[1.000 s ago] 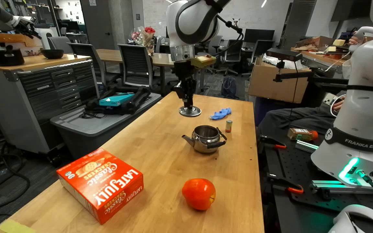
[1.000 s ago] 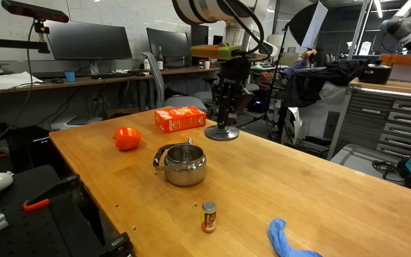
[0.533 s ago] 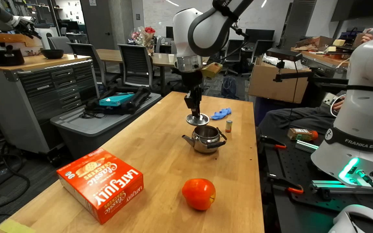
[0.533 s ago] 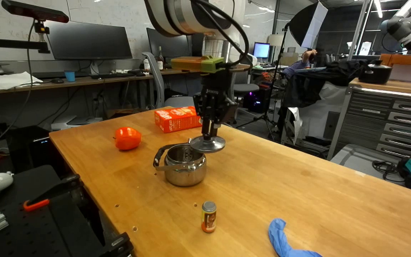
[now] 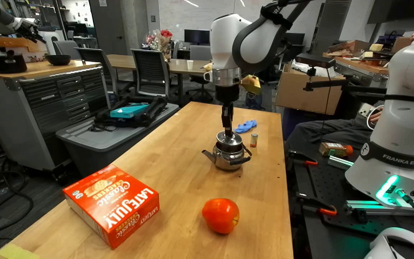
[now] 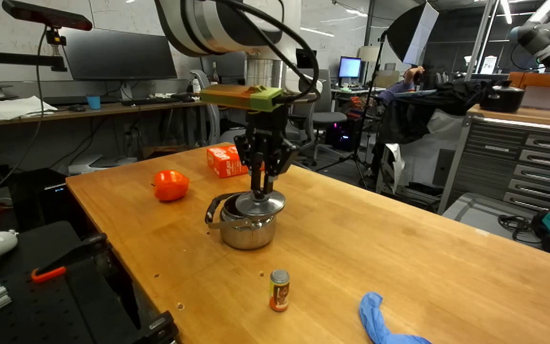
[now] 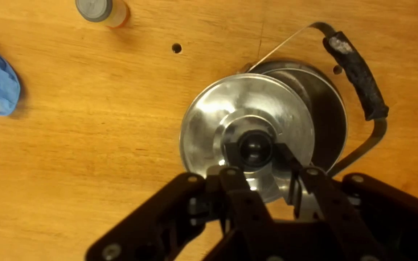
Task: Take the lid and cover the teapot
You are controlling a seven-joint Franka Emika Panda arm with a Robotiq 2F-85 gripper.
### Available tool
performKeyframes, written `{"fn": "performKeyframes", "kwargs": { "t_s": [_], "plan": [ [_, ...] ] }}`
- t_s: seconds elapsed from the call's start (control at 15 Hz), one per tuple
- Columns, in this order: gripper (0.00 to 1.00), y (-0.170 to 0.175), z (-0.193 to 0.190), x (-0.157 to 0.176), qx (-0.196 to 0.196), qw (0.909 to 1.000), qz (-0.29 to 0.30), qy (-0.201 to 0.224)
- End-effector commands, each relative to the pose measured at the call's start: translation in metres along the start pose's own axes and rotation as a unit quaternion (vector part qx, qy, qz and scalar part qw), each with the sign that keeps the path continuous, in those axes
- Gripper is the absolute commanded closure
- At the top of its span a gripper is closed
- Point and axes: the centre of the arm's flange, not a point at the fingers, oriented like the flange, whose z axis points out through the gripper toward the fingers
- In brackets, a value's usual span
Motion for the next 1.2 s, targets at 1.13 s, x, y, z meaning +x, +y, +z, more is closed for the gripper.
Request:
{"fn": "performKeyframes", "kwargs": {
  "t_s": [1.13],
  "plan": [
    [0.93, -0.019, -0.027, 0.003, 0.055, 0.9958, -0.066, 0.03]
  ]
}}
